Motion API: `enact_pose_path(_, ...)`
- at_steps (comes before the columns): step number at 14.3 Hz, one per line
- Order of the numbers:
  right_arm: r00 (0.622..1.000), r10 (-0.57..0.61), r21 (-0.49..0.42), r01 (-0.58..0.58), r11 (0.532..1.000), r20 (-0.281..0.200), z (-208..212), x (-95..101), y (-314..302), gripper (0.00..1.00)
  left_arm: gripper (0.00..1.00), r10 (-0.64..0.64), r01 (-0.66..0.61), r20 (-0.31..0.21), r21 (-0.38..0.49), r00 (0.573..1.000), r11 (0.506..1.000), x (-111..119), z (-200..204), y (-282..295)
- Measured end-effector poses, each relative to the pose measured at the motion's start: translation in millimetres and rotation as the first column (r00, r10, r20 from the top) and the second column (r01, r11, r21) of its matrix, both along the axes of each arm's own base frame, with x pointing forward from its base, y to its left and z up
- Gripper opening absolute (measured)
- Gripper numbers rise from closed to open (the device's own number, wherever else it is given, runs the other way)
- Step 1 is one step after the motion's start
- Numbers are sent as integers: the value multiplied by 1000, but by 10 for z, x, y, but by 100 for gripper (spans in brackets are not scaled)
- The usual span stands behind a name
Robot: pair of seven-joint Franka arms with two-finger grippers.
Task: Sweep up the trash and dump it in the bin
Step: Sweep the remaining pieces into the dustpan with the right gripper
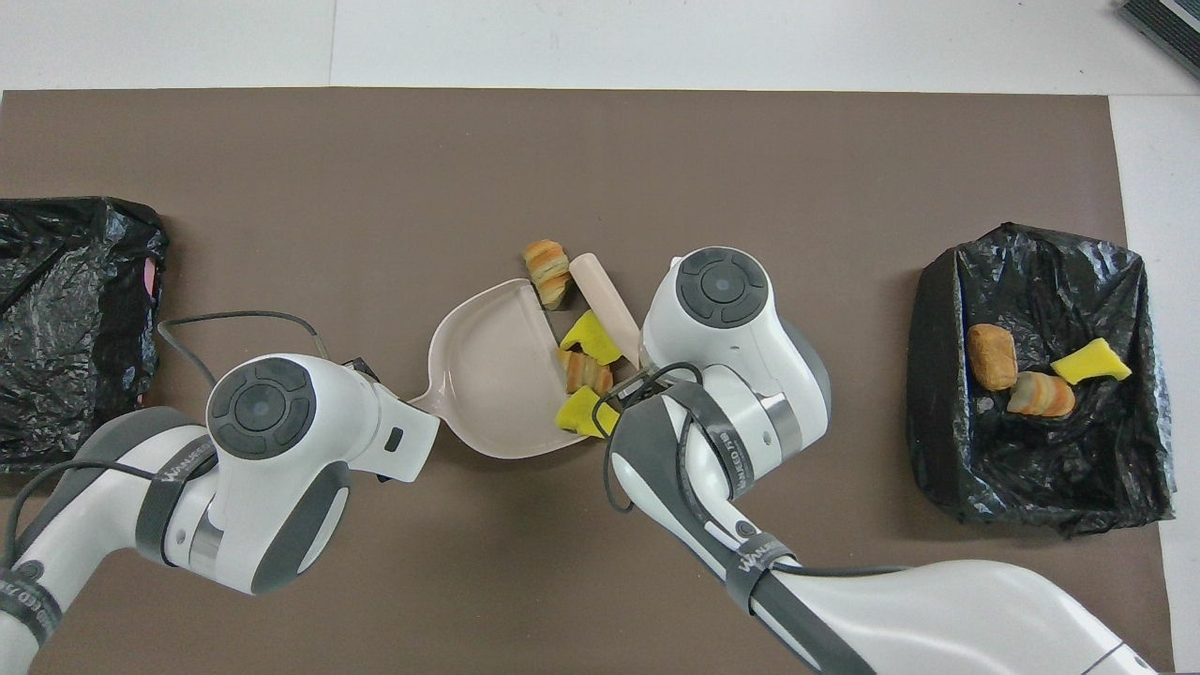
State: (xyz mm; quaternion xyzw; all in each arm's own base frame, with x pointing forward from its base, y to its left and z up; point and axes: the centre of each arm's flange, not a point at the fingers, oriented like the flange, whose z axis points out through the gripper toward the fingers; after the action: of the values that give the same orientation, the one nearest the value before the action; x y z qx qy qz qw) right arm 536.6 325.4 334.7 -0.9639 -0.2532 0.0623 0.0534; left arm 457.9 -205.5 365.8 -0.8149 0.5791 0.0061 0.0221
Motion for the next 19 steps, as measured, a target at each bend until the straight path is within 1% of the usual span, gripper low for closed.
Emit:
enact_pose_path(2, 999, -4, 72, 7, 997, -51, 41, -212, 281, 26, 33, 0, 0, -1, 0, 1000, 1000, -3, -5, 1)
enact_pose_path(3, 998, -1, 96, 8, 995, -67, 84, -315, 407, 26, 33, 1, -1, -2, 0, 1000, 1000, -4, -6, 1)
enact_pose_path(5, 996, 4, 107, 5, 994, -84, 156, -495, 607, 26, 33, 2, -2, -2, -1, 1000, 1000, -3, -6, 3)
enact_pose_path(7, 995, -1, 97, 11, 995, -98, 199, -569, 649, 26, 33, 3, -3, -2, -1, 1000, 1000, -2, -6, 4)
enact_pose_path(10, 993, -15, 77, 24, 997, -119, 418, -545, 476, 26, 33, 4, -4, -2, -2, 1000, 1000, -1, -6, 5)
enact_pose_path(13, 993, -60, 72, 67, 995, -102, 758, -429, 158, 26, 33, 5, -5, -2, -3, 1000, 1000, -1, -5, 6)
enact_pose_path(15, 993, -85, 72, 91, 993, -80, 879, -353, 5, 26, 33, 6, -6, -2, -3, 1000, 1000, 0, -5, 7)
enact_pose_path(16, 994, -88, 60, 91, 994, -62, 886, -313, -51, 26, 33, 6, -6, -2, -3, 1000, 1000, 0, -5, 8)
enact_pose_path(18, 998, -70, 2, 70, 998, 6, 860, -194, -189, 26, 33, 6, -6, -2, -3, 1000, 1000, 1, -5, 8)
enact_pose_path(19, 997, -65, -21, 66, 998, 29, 834, -129, -260, 26, 33, 9, -9, -2, -4, 1000, 1000, 1, -6, 9)
